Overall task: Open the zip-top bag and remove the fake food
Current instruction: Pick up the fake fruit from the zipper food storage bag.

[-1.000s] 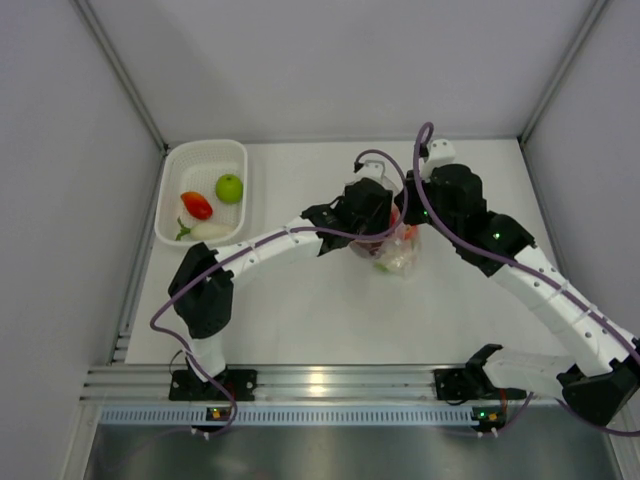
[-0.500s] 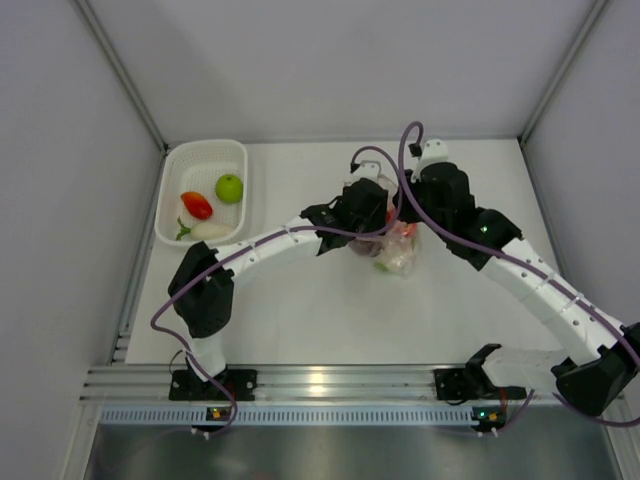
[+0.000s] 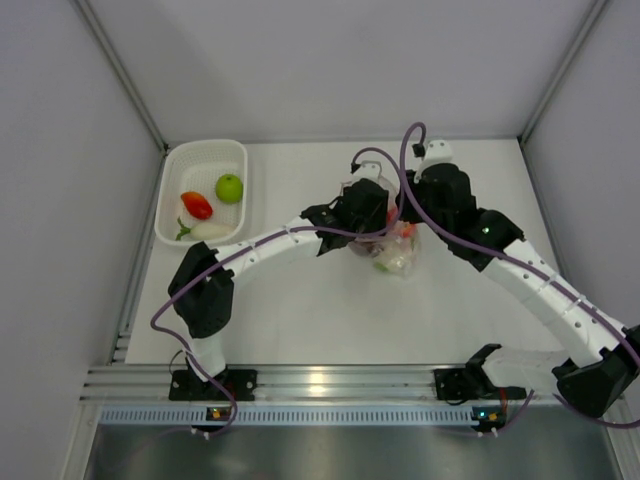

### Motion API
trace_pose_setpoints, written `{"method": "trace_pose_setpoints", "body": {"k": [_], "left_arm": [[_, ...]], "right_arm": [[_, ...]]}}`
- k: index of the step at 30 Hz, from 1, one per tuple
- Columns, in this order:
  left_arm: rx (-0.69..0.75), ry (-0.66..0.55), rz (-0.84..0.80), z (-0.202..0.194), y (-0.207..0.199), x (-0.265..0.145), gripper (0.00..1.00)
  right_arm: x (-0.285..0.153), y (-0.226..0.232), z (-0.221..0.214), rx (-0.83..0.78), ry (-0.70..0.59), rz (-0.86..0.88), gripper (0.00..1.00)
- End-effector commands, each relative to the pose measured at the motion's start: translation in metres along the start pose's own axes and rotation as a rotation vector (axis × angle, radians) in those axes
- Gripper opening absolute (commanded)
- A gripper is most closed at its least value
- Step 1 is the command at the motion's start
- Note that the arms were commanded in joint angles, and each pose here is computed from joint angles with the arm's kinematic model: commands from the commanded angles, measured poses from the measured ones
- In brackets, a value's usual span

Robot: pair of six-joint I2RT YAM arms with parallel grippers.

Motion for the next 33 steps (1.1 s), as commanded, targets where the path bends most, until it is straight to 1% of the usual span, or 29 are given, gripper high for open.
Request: {"method": "trace_pose_setpoints", "body": {"k": [1, 7, 14, 15, 17, 18, 19, 21, 22, 24, 25, 29, 33], "left_arm": [[0.004, -0.05, -0.053, 0.016, -0.014, -0.009, 0.57], [-0.009, -0.041, -0.081, 0.017, -0.019, -0.011, 0.57], [-0.011, -0.049, -0.092, 0.021, -0.021, -0.015, 0.57], [-0.011, -0.048, -0.092, 0.02, -0.021, -0.015, 0.57], [-0.009, -0.049, -0.09, 0.02, -0.02, -0.016, 0.57], [-0.011, -0.05, -0.087, 0.02, -0.019, -0.016, 0.57], [-0.012, -0.053, -0.087, 0.021, -0.019, -0.017, 0.57], [-0.02, -0.055, -0.086, 0.022, -0.02, -0.017, 0.58], [-0.025, -0.059, -0.083, 0.022, -0.02, -0.017, 0.61], [-0.05, -0.067, -0.079, 0.025, -0.021, -0.017, 0.63], [-0.061, -0.072, -0.077, 0.026, -0.021, -0.017, 0.63], [-0.101, -0.089, -0.105, 0.037, -0.03, -0.022, 0.66], [-0.12, -0.129, -0.099, 0.048, -0.029, -0.036, 0.68]], "right_arm": [[-0.009, 0.001, 0.009, -0.003, -0.031, -0.003, 0.33], [0.015, 0.008, 0.004, -0.033, 0.012, -0.011, 0.33], [0.036, 0.015, 0.008, -0.038, -0.012, -0.016, 0.3], [0.037, 0.016, 0.008, -0.039, -0.013, -0.016, 0.22], [0.04, 0.016, 0.008, -0.039, -0.012, -0.021, 0.12], [0.041, 0.016, 0.008, -0.04, -0.008, -0.023, 0.03], [0.039, 0.016, 0.011, -0.034, -0.018, -0.024, 0.0], [0.035, 0.016, 0.014, -0.026, -0.024, -0.02, 0.0], [0.031, 0.017, 0.018, -0.008, -0.034, -0.006, 0.0], [0.026, 0.02, 0.019, 0.007, -0.031, 0.022, 0.0], [0.02, 0.026, 0.022, 0.03, -0.039, 0.077, 0.0], [0.003, 0.038, 0.025, 0.087, -0.056, 0.205, 0.0], [-0.017, 0.051, 0.035, 0.123, -0.083, 0.336, 0.0]]}}
Point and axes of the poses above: each gripper's point midway between its finger pads, its own x axis out along the fingers, its own y axis along the line the jaws close on, z = x × y, the point moved 5 cm from there along -x, back along the fingers, and after that the axes turned 5 degrees about -x, right-handed, at the moved point
